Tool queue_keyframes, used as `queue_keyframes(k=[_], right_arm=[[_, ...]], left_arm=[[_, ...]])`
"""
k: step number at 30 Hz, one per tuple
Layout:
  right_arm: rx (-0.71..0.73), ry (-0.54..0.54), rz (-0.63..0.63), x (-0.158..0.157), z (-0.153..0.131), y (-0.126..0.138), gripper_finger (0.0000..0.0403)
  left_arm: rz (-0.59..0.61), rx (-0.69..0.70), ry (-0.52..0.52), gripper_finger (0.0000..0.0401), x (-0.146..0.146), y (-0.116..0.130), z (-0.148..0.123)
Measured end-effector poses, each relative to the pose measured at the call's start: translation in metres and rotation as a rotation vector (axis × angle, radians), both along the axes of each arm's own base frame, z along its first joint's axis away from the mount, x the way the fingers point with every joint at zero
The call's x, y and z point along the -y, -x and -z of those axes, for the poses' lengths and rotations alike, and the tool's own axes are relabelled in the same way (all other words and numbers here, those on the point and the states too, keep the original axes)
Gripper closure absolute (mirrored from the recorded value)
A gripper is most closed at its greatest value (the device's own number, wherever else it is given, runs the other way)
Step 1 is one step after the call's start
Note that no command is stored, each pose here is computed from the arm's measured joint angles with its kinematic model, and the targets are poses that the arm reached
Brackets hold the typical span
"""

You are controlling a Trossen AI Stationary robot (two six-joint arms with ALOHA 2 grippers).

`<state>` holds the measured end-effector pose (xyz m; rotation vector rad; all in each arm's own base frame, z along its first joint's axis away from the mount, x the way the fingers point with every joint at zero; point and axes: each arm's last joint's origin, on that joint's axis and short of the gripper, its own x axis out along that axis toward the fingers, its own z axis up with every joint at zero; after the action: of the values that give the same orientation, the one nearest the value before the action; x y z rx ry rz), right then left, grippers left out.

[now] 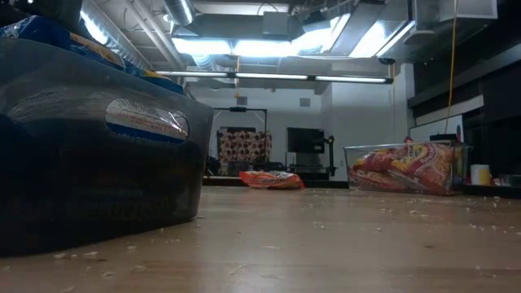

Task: Sort Maruchan noodles
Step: Put the orange noodle pack into the bottom transparent bin

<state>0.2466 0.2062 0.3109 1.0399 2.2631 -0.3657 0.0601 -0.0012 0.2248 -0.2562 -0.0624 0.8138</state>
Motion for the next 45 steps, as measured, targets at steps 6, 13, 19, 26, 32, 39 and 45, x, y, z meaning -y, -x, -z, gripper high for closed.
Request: queue_keyframes(k=[6, 13, 19, 26, 32, 39, 45], right_arm=[[-0.060, -0.126, -0.084, 0.011, 0.036, 0.004, 0.0403], [-0.128, -0.184, -0.140, 0.019, 0.069, 0.018, 0.0403], [-0.151, -0.206, -0.170, 0.024, 0.086, 0.026, 0.0403], [-0.097, -0.177, -0.234, 0.027, 0.092, 0.028, 0.0403], [-0.035, -0.194, -0.264, 0.031, 0.094, 0.023, 0.0366], [0.029, -0.129, -0.253, 0.054, 0.096, 0.009, 0.0267], [0.077, 0.019, -0.253, 0.082, 0.099, -0.004, 0.0235]], left_arm=[[0.000, 0.000, 0.000, 0.0261, 0.000, 0.000, 0.000], [0.000, -0.018, -0.010, 0.0261, 0.000, 0.000, 0.001], [-0.001, -0.017, -0.010, 0.0261, 0.000, 0.000, 0.001], [0.000, -0.017, -0.010, 0.0261, 0.000, 0.000, 0.001], [-0.001, -0.017, -0.010, 0.0261, 0.000, 0.000, 0.001], [-0.001, -0.017, -0.009, 0.0261, 0.000, 0.000, 0.001], [0.000, -0.017, -0.010, 0.0261, 0.000, 0.000, 0.001]])
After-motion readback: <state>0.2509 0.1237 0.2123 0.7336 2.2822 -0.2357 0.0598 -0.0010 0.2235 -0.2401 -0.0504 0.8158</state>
